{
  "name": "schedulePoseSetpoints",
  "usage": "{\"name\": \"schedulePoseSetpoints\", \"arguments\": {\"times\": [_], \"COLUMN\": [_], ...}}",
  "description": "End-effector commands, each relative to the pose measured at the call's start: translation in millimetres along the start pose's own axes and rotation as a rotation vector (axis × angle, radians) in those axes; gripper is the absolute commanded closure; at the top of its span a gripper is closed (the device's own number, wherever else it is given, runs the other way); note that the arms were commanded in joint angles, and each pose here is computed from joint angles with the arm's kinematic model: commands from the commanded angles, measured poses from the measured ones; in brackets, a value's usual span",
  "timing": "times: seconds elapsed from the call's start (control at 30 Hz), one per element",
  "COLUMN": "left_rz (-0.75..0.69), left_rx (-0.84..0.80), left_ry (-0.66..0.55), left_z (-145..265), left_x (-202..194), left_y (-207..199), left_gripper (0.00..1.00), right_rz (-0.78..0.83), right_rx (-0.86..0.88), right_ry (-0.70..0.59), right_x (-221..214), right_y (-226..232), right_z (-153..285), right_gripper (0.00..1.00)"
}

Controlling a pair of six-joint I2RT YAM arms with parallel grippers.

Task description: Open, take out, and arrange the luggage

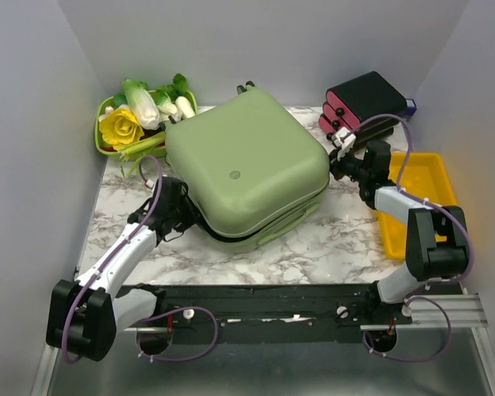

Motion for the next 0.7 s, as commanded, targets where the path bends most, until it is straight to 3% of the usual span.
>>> {"name": "schedulePoseSetpoints", "arguments": {"times": [0.0, 0.27, 0.37, 0.4, 0.47, 0.5, 0.53, 0.67], "left_rz": [-0.082, -0.087, -0.083, -0.083, -0.086, -0.086, -0.089, -0.088], "left_rx": [0.126, 0.1, 0.085, 0.078, 0.071, 0.071, 0.069, 0.064], "left_ry": [0.149, 0.169, 0.162, 0.159, 0.16, 0.158, 0.161, 0.164], "left_z": [-9.9, -11.0, -11.3, -11.0, -10.4, -10.4, -10.2, -9.1], "left_x": [-45.4, -50.0, -48.6, -48.0, -48.0, -47.4, -47.9, -47.7], "left_y": [42.4, 39.5, 36.6, 35.2, 34.1, 34.0, 33.9, 32.5], "left_gripper": [1.0, 1.0, 1.0, 1.0, 1.0, 1.0, 1.0, 1.0], "right_rz": [0.153, 0.164, 0.19, 0.192, 0.213, 0.216, 0.222, 0.218], "right_rx": [0.109, 0.288, 0.245, 0.213, 0.173, 0.15, 0.139, 0.085], "right_ry": [-0.182, -0.228, -0.241, -0.234, -0.232, -0.226, -0.221, -0.191], "right_x": [66.3, 81.4, 83.0, 78.8, 79.8, 79.1, 79.3, 73.7], "right_y": [3.1, 17.2, 14.5, 11.4, 5.5, 2.3, 0.2, -4.7], "right_z": [-21.3, -39.7, -34.3, -33.3, -31.3, -31.3, -30.5, -24.1], "right_gripper": [0.94, 0.87, 0.82, 0.76, 0.73, 0.6, 0.53, 0.41]}}
Point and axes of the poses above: each gripper's point midway between its finger pads, its own z axis back along the fingers, its own y axis along the line the jaws close on, x = y × z, the point moved 1 cm from there along z, back along the fingers, and after that the axes turned 14 degrees about -z, right-handed, at the moved point
